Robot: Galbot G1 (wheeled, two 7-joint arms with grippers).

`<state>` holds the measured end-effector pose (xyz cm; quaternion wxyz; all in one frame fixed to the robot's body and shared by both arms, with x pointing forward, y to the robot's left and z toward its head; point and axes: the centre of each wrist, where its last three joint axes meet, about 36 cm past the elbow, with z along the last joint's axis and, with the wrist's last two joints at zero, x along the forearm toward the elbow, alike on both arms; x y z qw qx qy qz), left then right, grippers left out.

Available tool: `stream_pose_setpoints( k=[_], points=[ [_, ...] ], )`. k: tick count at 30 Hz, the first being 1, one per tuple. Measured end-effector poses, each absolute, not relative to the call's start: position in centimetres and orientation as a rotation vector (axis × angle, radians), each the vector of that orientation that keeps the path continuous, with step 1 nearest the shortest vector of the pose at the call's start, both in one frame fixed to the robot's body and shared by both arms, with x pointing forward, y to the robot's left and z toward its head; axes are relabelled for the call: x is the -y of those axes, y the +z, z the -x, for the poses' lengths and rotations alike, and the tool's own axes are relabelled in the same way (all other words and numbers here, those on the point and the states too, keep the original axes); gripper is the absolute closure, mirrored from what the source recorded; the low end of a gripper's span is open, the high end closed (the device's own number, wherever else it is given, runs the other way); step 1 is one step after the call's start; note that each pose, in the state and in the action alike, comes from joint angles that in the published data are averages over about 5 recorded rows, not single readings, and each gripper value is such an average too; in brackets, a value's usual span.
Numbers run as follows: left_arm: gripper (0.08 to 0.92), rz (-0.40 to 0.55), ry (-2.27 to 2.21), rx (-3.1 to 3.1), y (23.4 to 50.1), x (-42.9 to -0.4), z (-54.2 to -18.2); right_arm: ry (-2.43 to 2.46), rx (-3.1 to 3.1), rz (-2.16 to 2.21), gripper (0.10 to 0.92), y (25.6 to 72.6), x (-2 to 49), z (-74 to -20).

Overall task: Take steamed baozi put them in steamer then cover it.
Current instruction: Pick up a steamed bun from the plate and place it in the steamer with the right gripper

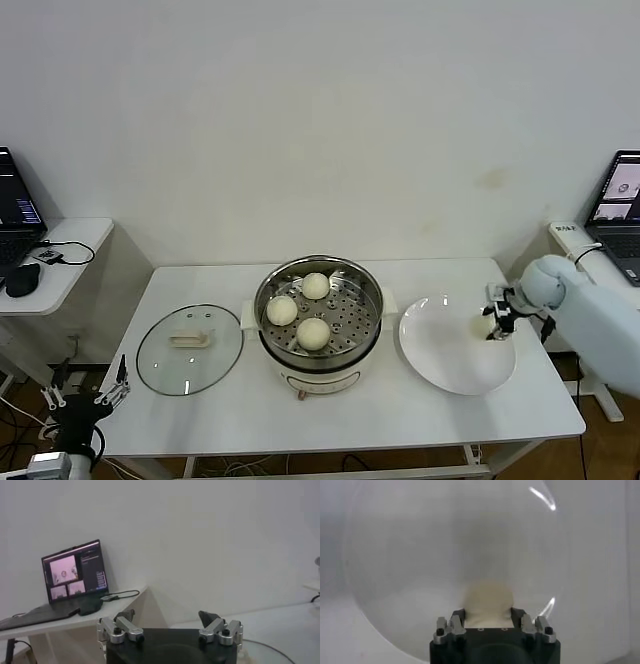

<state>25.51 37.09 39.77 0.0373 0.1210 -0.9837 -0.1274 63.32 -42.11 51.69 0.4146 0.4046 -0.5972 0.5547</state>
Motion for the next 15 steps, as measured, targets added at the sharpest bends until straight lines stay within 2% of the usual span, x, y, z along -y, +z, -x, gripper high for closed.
stream_pose_setpoints(
  k=[7, 15],
  points=[
    [0.177, -0.365, -0.389, 3.018, 39.7, -37.0, -25.5, 1.451, 1.582, -1.052, 0.430, 59.1, 39.1, -63.2],
    [0.177, -0.355, -0.383, 3.024, 39.7, -36.7, -25.7, 1.487, 1.681, -1.170, 0.421, 66.4, 32.2, -62.3]
  ],
)
